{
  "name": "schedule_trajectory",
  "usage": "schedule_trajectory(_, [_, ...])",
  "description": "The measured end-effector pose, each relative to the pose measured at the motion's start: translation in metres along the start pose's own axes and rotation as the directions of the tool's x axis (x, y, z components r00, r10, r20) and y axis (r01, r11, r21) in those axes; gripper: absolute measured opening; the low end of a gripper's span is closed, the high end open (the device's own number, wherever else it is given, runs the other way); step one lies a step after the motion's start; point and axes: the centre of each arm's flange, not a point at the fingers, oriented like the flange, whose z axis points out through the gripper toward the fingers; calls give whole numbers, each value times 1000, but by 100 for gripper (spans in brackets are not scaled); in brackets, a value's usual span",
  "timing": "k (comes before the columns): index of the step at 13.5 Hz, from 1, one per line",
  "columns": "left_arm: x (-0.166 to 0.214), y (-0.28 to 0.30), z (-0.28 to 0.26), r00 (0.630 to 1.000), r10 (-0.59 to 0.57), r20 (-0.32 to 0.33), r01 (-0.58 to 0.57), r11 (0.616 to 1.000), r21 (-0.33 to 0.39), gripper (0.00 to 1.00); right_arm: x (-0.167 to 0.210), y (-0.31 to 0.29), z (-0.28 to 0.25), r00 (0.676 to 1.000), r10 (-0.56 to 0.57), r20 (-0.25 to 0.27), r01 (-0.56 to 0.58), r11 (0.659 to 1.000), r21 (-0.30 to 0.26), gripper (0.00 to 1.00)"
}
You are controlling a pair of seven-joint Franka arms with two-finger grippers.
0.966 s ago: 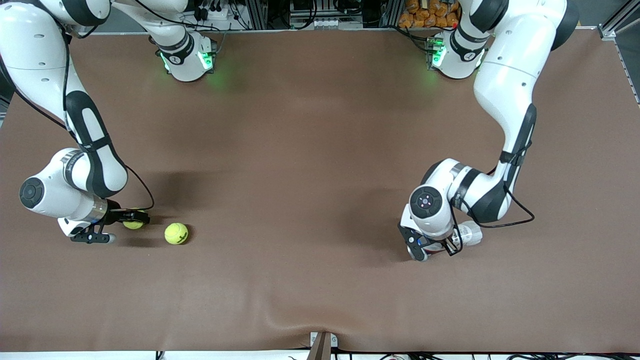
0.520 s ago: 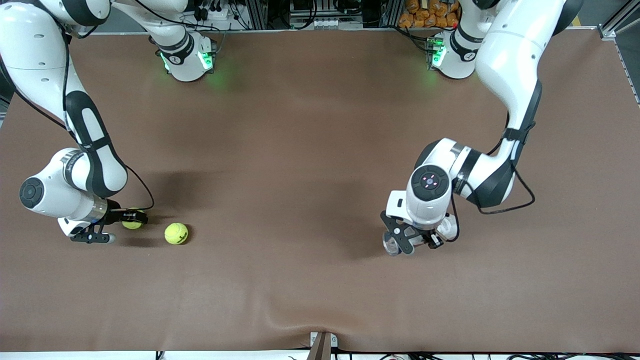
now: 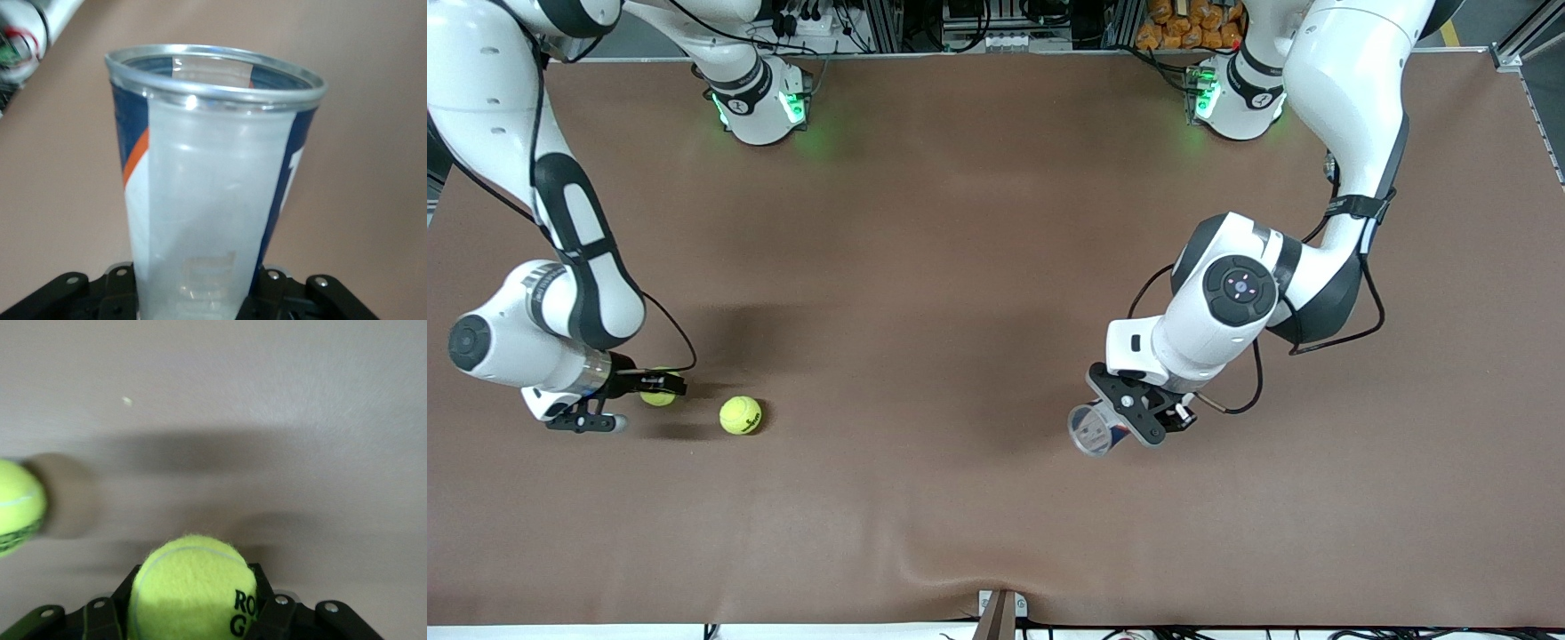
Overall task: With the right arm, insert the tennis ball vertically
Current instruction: 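Lift the tube upright with the left gripper while the right gripper lifts the ball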
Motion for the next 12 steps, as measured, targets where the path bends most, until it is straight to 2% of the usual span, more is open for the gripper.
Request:
schedule_trajectory(3, [24,17,-8,978,-90,-186,86,996,-31,52,-1,-11,-68,997,-63,-40,63,998,8,66])
schedule_trajectory(6, [51,61,-6,922,-161,-352,147,987,-65,53,-12,-30,-141,990,-125,-72,126,992,17,66])
schedule_trajectory(9, [68,106,14,844,-232,-484,202,973,-115,52,-27,-68,-206,980,-183,-83,186,982,30,66])
schedule_trajectory(12, [66,133,62,761,-266,-592,221,964,-149,52,-33,-113,-238,978,-188,-88,192,981,37,66])
